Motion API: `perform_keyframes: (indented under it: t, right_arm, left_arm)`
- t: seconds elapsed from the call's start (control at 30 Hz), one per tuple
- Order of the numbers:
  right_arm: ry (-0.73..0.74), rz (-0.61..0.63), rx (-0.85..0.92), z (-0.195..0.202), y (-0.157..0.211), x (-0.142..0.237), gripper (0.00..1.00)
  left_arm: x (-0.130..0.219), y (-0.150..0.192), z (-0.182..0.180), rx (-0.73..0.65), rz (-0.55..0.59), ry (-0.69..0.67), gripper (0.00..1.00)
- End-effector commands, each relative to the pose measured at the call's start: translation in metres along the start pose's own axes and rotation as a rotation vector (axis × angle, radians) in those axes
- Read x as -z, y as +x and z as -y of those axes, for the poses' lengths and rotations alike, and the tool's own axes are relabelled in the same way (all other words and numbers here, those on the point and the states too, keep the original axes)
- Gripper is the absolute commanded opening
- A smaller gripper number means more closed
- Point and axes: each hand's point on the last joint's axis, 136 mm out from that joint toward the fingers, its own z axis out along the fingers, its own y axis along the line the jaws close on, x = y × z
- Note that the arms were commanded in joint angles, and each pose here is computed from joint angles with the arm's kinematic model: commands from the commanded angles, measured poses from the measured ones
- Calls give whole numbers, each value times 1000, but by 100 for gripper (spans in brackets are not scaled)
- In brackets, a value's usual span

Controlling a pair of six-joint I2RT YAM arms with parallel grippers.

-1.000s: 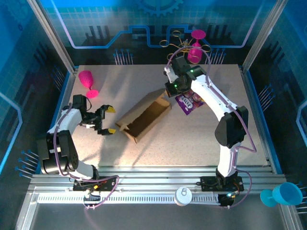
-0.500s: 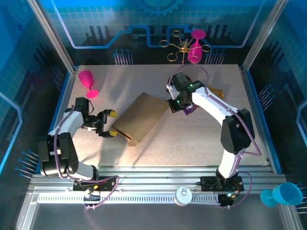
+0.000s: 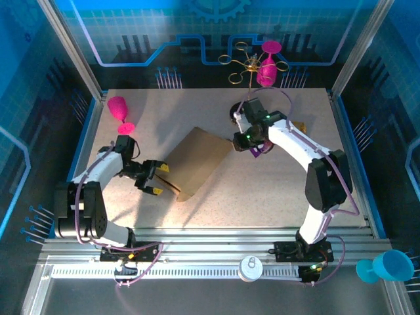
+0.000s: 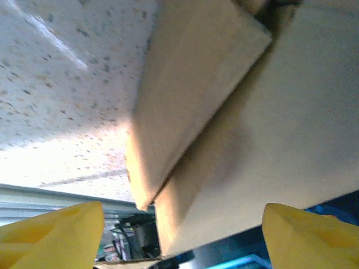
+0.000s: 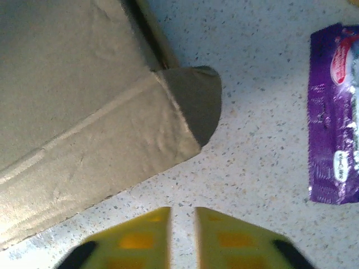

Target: Fold the paper box

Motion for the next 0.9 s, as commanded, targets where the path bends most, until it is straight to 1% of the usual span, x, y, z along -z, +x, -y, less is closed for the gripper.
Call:
perform_keyframes:
  t: [0.0,0.07,0.2,0.27,0.37,0.43,0.47,0.5,0.63,0.77,0.87]
  right_arm:
    - [-120,83,-135,-9,-24,26,30]
    - [-178,89,-184,-14,-26,24,34]
    - [-265,135,-269,-16,-34,25,45]
    - [-302,153,-305,-14,-39,24,49]
    - [-343,165,-341,-11,-47,18,52]
    - [-338,165,-333,-10,-51,8,55]
    - [-332,161,-332,-9,-52,0,55]
    - [-327,161,-333,-8,-53,-9,55]
    - [-280,179,-318,-3,-59,-34,59]
    - [-239,231,-303,-5,-66,-49,64]
    - [-243,255,-344,-3,-65,-63,65]
  left_arm:
    - [-8,-10,-13,-36,43,-62,73]
    - [-16,-14,-11,-49,35,-52,72]
    - [-27,-18,-1,-113,43,-26,71]
    - [-32,-17,-1,-127,42,-21,67]
    - [-34,-20,-9,-127,59,-37,61]
    - [-34,-23,-11,-137,75,-44,57]
    - [-34,-24,-11,-145,83,-44,53]
    - [-33,-26,-8,-156,95,-42,52]
    - [-28,-32,5,-207,126,-40,51]
    - [-22,-41,17,-270,158,-82,51]
    - [-17,-49,29,-341,186,-108,50]
